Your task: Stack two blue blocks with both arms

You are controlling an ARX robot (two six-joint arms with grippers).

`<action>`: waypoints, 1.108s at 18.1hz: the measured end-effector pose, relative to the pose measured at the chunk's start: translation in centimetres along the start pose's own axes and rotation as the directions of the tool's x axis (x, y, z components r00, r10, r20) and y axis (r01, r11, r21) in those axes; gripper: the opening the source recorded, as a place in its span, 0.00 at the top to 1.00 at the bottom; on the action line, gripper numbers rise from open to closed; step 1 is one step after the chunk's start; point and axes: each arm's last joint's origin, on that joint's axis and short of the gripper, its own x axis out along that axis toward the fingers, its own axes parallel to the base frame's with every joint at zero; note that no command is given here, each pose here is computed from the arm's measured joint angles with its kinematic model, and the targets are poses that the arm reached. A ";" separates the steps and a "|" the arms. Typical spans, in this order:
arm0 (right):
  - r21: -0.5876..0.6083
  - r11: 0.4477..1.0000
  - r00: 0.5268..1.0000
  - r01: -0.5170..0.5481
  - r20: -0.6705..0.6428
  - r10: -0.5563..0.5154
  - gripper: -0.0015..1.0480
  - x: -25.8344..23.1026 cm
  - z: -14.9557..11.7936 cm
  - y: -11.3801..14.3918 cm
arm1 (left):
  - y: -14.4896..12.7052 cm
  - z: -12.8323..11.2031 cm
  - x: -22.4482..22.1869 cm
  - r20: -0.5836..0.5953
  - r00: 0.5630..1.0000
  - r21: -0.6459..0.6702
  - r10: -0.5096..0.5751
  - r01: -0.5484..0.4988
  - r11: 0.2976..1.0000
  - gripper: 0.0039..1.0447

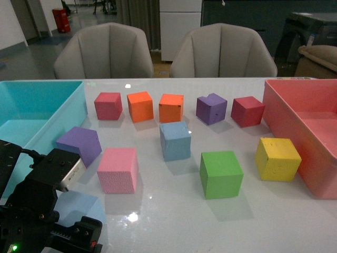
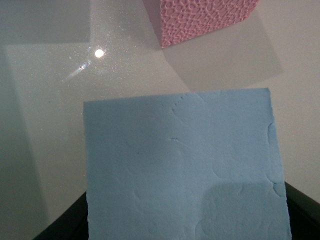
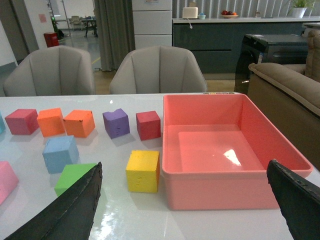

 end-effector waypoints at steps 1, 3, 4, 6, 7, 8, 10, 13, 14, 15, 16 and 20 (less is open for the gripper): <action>0.000 1.000 1.000 0.000 0.000 0.000 0.06 0.0 0.0 0.0 | 0.0 0.0 0.0 -0.006 1.000 0.002 0.007 -0.007 1.000 0.35; 0.000 1.000 1.000 0.000 0.000 0.000 0.06 0.0 0.0 0.0 | -0.4 0.2 -0.6 -0.018 1.000 0.015 0.011 -0.011 1.000 0.48; 0.000 1.000 1.000 0.000 0.000 0.000 0.06 0.0 0.0 0.0 | -0.8 0.6 -1.2 -0.010 1.000 0.026 0.007 -0.007 1.000 0.50; 0.000 1.000 1.000 0.000 0.000 0.000 0.06 0.0 0.0 0.0 | -1.7 2.9 -2.7 0.051 0.999 0.055 -0.011 0.008 0.998 0.53; 0.000 1.000 1.000 0.000 0.000 0.000 0.06 0.0 0.0 0.0 | -2.3 4.6 -3.3 0.090 0.996 0.071 -0.015 0.009 0.997 0.53; 0.000 1.000 1.000 0.000 0.000 0.000 0.06 0.0 0.0 0.0 | -3.0 6.4 -3.7 0.121 0.992 0.088 -0.029 0.018 0.996 0.54; 0.000 1.000 1.000 0.000 0.000 0.000 0.06 0.0 0.0 0.0 | -4.7 9.6 -3.8 0.157 0.986 0.125 -0.049 0.029 0.992 0.54; 0.000 1.000 1.000 0.000 0.000 0.000 0.06 0.0 0.0 0.0 | -6.3 12.8 -2.5 0.165 0.984 0.150 -0.068 0.043 0.988 0.54; 0.000 1.000 1.000 0.000 0.000 0.000 0.06 0.0 0.0 0.0 | -6.8 13.8 -1.9 0.165 0.983 0.157 -0.076 0.050 0.986 0.54; 0.000 1.000 1.000 0.000 0.000 0.000 0.06 0.0 0.0 0.0 | -7.3 15.1 -1.0 0.158 0.984 0.162 -0.083 0.057 0.985 0.54; 0.000 1.000 1.000 0.000 0.000 0.000 0.06 0.0 0.0 0.0 | -7.7 16.6 -0.1 0.150 0.986 0.164 -0.078 0.053 0.985 0.54; 0.000 1.000 1.000 0.000 0.000 0.000 0.06 0.0 0.0 0.0 | -8.7 20.5 3.1 0.139 0.990 0.106 -0.019 0.004 0.994 0.54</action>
